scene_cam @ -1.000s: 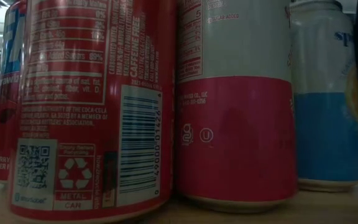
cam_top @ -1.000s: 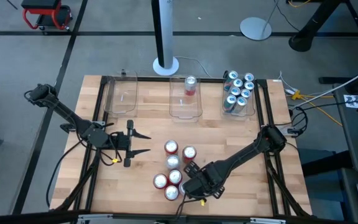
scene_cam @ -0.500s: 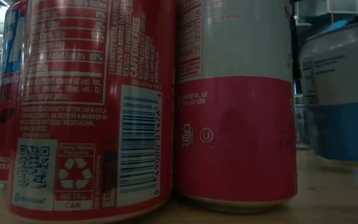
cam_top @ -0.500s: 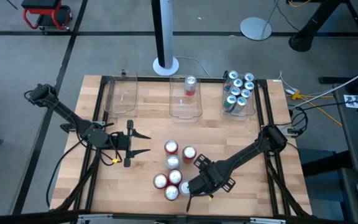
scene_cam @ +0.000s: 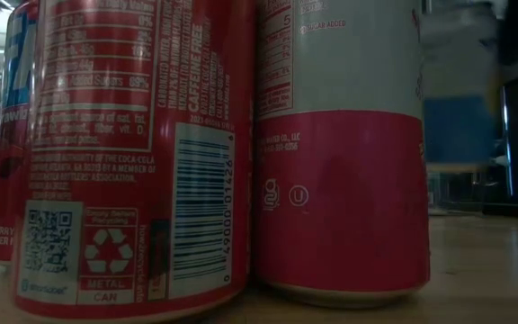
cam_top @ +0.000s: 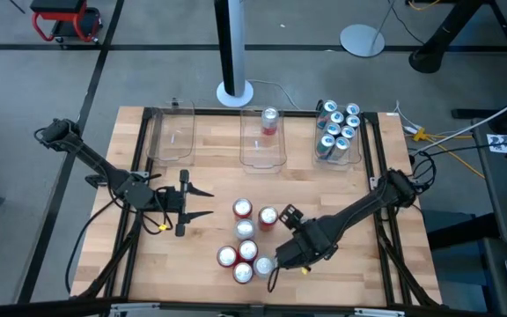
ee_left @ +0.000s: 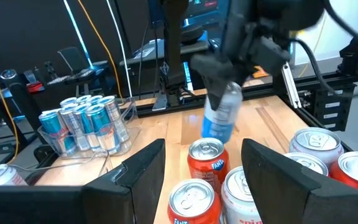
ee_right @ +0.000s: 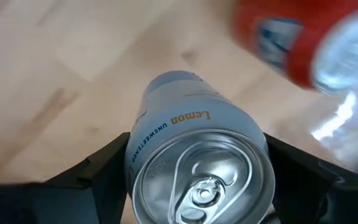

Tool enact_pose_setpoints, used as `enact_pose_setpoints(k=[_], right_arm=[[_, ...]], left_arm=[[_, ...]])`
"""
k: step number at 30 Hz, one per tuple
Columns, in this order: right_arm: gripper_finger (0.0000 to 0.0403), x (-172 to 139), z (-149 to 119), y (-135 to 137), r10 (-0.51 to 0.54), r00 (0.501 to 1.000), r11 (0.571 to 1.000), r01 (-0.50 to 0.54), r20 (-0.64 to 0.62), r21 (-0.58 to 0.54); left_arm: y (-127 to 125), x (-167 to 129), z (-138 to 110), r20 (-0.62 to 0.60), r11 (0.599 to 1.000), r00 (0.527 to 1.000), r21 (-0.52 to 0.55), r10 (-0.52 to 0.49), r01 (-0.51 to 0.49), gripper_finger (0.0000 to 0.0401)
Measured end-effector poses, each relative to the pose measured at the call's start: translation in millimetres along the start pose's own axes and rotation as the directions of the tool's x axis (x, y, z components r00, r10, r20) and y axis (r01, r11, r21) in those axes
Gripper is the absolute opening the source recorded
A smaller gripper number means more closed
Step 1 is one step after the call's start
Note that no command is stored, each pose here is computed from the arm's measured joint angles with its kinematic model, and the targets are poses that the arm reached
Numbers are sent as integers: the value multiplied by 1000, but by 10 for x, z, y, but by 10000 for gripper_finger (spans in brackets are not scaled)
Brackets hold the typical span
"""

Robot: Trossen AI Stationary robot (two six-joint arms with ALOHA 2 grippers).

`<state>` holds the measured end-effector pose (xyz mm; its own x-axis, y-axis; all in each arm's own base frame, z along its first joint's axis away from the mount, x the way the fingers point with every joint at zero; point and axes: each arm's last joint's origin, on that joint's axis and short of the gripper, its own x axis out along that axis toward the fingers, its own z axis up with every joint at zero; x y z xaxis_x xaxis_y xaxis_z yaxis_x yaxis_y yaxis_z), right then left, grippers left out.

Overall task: Sort soda cans
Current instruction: Put the blue soda can into the center transparent bin

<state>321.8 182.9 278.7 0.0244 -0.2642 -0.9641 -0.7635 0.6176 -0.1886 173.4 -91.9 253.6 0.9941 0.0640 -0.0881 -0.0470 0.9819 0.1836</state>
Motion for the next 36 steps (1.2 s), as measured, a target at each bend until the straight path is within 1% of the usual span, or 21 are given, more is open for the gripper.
enact_pose_setpoints(k=[9,13,16,22,25,29,33,36], right_arm=[[296,-331,-461,-304,-171,985,984,170,35,48],[297,-395,-698,-520,-249,969,967,248,2,66],[297,-389,-876,-716,-295,954,950,299,-53,86],[298,-268,-1185,-1110,-292,948,946,306,-128,112],[298,-216,-1302,-1307,-312,942,935,327,-122,136],[298,-158,-1448,-1564,-351,932,919,361,-89,159],[298,-56,-1614,-1826,-335,942,919,319,30,232],[298,48,-1739,-1981,-325,945,914,302,45,272]], left_arm=[[0,0,0,0,1000,1000,2,0,0,202],[0,0,0,0,1000,1000,3,0,0,202],[0,0,1,1,1000,1000,2,0,0,202],[0,0,2,2,1000,1000,2,0,0,202],[0,0,2,2,1000,1000,2,0,0,202],[0,0,2,2,1000,1000,2,0,0,202],[0,0,2,2,1000,1000,2,0,0,202],[0,0,2,1,1000,1000,2,0,0,202]])
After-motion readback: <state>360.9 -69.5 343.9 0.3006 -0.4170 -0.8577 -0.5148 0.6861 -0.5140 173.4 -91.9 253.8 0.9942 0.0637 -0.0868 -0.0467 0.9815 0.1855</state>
